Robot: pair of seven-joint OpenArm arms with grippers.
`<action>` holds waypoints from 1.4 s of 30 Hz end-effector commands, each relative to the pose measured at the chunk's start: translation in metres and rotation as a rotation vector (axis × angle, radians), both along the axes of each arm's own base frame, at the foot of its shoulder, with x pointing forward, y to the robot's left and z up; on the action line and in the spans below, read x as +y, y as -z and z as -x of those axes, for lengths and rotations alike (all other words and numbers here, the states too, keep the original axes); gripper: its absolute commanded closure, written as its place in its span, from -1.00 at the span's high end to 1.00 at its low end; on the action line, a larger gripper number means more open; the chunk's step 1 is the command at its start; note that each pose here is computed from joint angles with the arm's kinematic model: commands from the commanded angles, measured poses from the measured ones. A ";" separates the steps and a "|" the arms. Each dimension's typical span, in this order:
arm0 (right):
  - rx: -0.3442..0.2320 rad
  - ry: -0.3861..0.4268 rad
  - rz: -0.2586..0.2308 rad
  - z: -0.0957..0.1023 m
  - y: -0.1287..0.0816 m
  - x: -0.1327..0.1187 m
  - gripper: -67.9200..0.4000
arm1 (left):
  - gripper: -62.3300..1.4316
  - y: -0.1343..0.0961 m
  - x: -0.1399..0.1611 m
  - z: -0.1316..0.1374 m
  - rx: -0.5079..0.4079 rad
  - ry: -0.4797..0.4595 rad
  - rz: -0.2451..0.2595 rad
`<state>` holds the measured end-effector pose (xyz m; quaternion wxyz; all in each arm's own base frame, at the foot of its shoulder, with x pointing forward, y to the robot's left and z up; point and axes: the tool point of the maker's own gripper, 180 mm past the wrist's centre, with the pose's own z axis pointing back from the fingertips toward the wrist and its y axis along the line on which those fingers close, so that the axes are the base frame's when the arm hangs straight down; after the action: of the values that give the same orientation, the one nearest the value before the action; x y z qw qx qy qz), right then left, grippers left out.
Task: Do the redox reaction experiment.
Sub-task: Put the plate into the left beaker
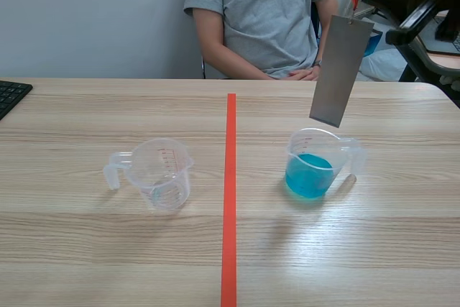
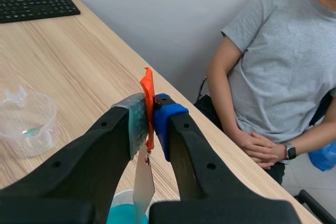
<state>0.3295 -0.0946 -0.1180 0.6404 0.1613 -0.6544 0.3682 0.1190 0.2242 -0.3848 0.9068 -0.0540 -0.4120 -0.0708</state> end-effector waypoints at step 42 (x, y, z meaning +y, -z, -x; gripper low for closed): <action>-0.138 -0.367 -0.079 0.025 -0.038 0.188 -0.94 | -0.83 0.009 -0.010 0.022 0.048 -0.069 0.036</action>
<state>0.3028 0.0935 -0.0933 0.5245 0.2795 -0.6570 0.4639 0.0967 0.2176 -0.3962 0.9197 -0.0533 -0.3878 -0.0314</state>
